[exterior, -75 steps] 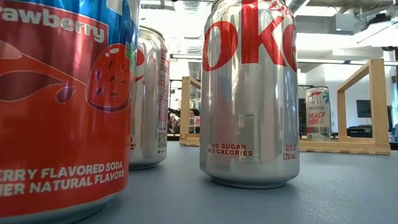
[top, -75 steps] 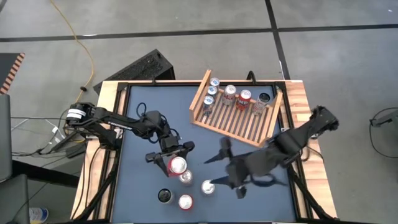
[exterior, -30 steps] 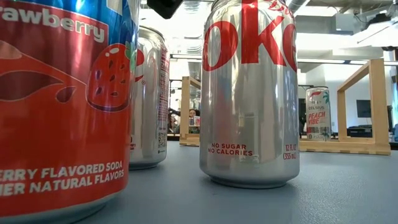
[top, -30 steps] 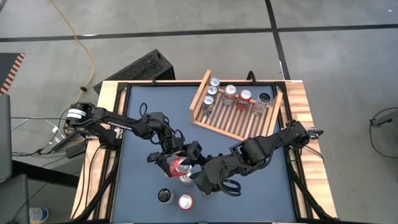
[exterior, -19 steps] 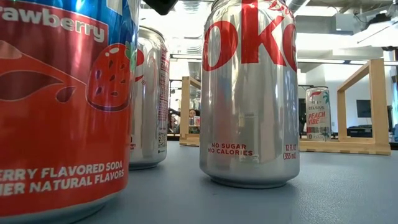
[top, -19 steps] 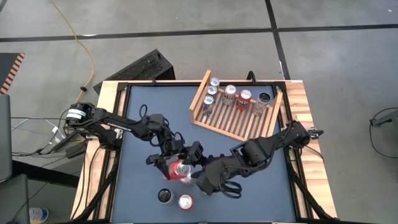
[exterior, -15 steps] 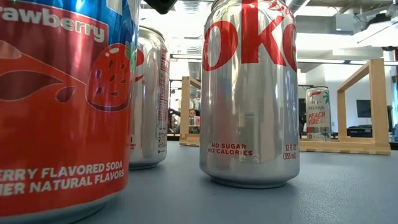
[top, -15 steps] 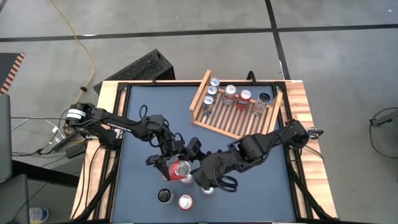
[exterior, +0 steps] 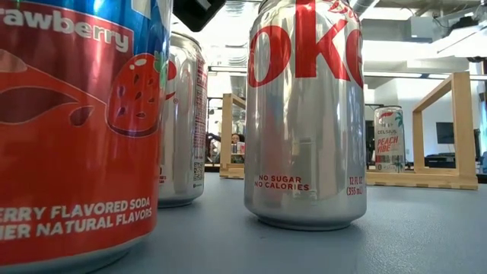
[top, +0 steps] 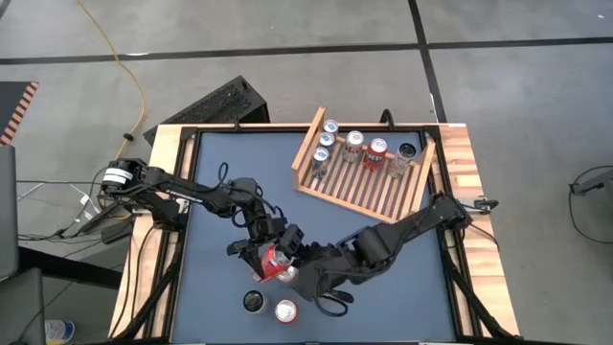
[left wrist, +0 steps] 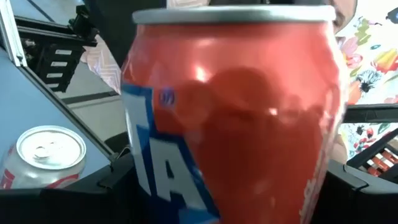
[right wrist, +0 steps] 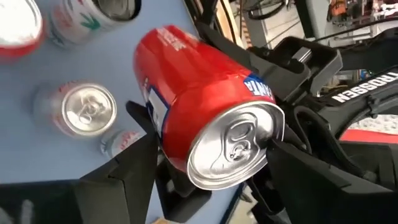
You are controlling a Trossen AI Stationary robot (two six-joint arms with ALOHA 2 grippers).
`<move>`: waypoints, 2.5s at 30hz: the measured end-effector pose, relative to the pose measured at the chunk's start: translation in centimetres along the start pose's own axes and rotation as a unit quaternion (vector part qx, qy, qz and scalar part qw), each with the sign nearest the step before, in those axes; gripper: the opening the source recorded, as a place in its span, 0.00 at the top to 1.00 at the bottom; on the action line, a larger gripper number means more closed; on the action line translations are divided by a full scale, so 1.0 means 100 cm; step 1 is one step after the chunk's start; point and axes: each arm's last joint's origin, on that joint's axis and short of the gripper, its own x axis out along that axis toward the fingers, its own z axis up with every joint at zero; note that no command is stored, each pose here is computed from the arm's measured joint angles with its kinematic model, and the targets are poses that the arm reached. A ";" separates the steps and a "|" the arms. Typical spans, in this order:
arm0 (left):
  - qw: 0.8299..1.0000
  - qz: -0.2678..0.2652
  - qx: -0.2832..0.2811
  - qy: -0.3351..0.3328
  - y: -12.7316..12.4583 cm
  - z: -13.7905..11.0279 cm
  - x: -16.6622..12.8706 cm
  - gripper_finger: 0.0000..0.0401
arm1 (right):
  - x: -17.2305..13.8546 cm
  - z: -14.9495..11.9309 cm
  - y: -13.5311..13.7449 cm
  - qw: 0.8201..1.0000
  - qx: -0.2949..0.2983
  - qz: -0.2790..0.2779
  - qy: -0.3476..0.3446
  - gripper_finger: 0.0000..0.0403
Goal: Place canned beverage on shelf
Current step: Put the top red soda can aligned with the other red soda can on the shelf
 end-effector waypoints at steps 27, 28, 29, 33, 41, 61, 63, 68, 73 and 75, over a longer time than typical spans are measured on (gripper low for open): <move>0.999 0.005 -0.039 0.016 0.002 -0.004 0.002 0.27 | -0.031 0.001 -0.014 0.994 0.003 0.034 -0.107 0.27; 0.999 0.004 -0.040 0.017 0.002 -0.005 0.002 0.27 | -0.029 0.001 -0.014 0.993 -0.001 0.036 -0.109 0.27; 0.999 0.004 -0.042 0.018 0.002 -0.005 0.003 0.27 | -0.025 0.001 -0.013 0.994 -0.008 0.036 -0.106 0.27; 0.999 0.001 -0.044 0.021 0.001 -0.006 0.005 0.27 | -0.012 0.004 -0.007 0.993 -0.036 0.041 -0.100 0.27; 0.998 -0.001 -0.051 0.026 0.000 -0.008 0.009 0.27 | -0.010 0.001 -0.012 0.991 -0.039 0.048 -0.118 0.27; 0.997 0.003 -0.077 0.025 0.000 -0.009 0.010 0.27 | 0.006 -0.016 -0.028 0.978 -0.017 0.104 -0.179 0.27; 0.997 0.000 -0.076 0.027 0.000 -0.009 0.010 0.27 | 0.006 -0.017 -0.029 0.977 -0.014 0.106 -0.184 0.27; 0.997 -0.005 -0.073 0.030 -0.001 -0.009 0.010 0.27 | 0.006 -0.017 -0.029 0.975 -0.015 0.114 -0.188 0.27; 0.997 -0.002 -0.073 0.028 -0.001 -0.009 0.010 0.27 | 0.010 -0.023 -0.031 0.976 0.010 0.125 -0.178 0.27; 0.997 -0.003 -0.073 0.028 -0.001 -0.009 0.010 0.27 | 0.012 -0.027 -0.034 0.974 0.030 0.133 -0.179 0.27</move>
